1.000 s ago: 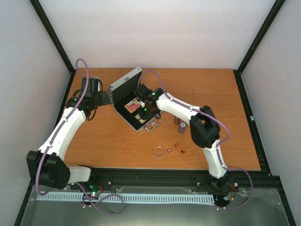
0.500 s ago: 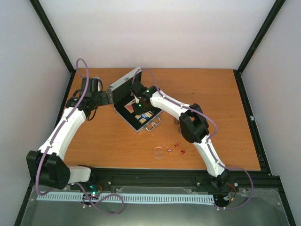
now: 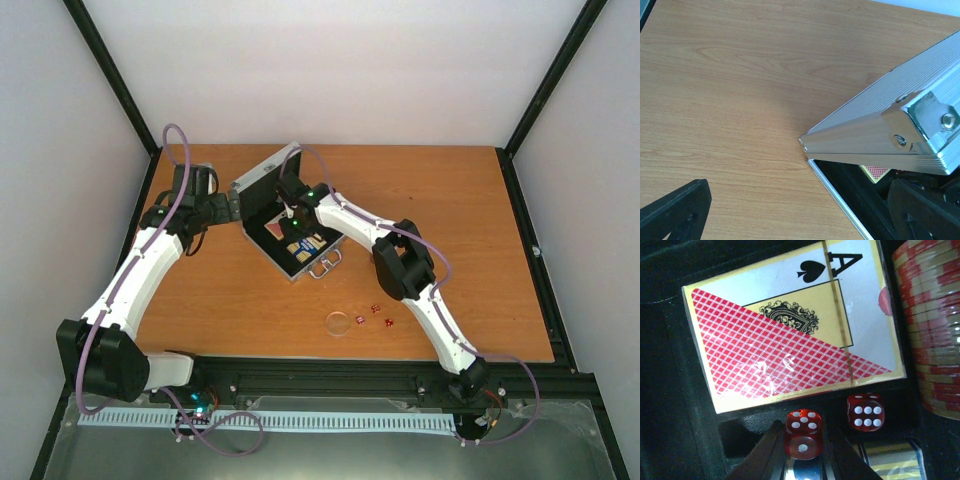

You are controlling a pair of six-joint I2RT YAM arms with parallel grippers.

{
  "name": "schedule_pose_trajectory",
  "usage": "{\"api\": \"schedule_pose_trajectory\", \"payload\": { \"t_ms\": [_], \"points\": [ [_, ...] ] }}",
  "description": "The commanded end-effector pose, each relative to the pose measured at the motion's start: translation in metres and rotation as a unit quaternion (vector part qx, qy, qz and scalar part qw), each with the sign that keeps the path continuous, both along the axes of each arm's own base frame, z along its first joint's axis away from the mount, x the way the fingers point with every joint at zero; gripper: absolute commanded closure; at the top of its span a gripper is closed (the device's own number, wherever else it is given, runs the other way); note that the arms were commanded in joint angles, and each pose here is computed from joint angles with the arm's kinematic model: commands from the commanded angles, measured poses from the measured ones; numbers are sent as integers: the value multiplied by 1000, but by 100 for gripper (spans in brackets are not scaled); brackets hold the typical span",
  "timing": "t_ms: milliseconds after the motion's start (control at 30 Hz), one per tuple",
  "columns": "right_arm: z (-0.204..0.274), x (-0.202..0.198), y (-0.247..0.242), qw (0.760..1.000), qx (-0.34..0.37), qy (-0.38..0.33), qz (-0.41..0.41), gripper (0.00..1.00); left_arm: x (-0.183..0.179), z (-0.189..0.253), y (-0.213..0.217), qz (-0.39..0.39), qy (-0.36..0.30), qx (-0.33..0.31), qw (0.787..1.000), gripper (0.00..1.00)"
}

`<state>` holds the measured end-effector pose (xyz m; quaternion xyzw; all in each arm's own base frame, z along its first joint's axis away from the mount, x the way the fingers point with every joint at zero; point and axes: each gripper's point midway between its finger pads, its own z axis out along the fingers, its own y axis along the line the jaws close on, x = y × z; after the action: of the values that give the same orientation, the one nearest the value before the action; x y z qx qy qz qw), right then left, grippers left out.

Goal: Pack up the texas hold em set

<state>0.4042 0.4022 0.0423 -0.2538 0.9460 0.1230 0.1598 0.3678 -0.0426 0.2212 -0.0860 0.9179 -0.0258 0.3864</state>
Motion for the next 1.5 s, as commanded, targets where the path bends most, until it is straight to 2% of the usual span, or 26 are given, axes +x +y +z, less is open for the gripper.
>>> {"api": "schedule_pose_trajectory", "payload": {
  "t_ms": [0, 167, 467, 700, 800, 933, 967, 1000, 1467],
  "points": [
    [-5, 11, -2, 1000, -7, -11, -13, 84, 1, -3, 2, -3, 7, 12, 1000, 0],
    [-10, 12, -4, 1000, -14, -12, -14, 83, 1, -5, 2, -3, 9, 12, 1000, 0],
    [13, 19, 2, 999, 1, -36, -8, 64, 2, -4, 2, -1, 9, 11, 1000, 0],
    [29, 22, -3, 999, -5, -52, -11, 54, 3, -4, 2, 0, 10, 10, 1000, 0],
    [33, 21, -5, 998, -8, -54, -10, 41, 3, -5, 2, 0, 10, 9, 1000, 0],
    [33, 20, -9, 998, -18, -54, -9, 15, 3, -6, 2, 1, 11, 10, 1000, 0],
    [33, 19, -11, 998, -22, -54, -9, 5, 3, -6, 2, 1, 11, 9, 1000, 0],
    [32, 19, -12, 998, -25, -54, -10, 1, 3, -6, 2, 1, 11, 9, 1000, 0],
    [24, 24, -36, 993, -84, -69, -36, 0, 3, -7, 2, 2, 12, 9, 1000, 0]
  ]
}}
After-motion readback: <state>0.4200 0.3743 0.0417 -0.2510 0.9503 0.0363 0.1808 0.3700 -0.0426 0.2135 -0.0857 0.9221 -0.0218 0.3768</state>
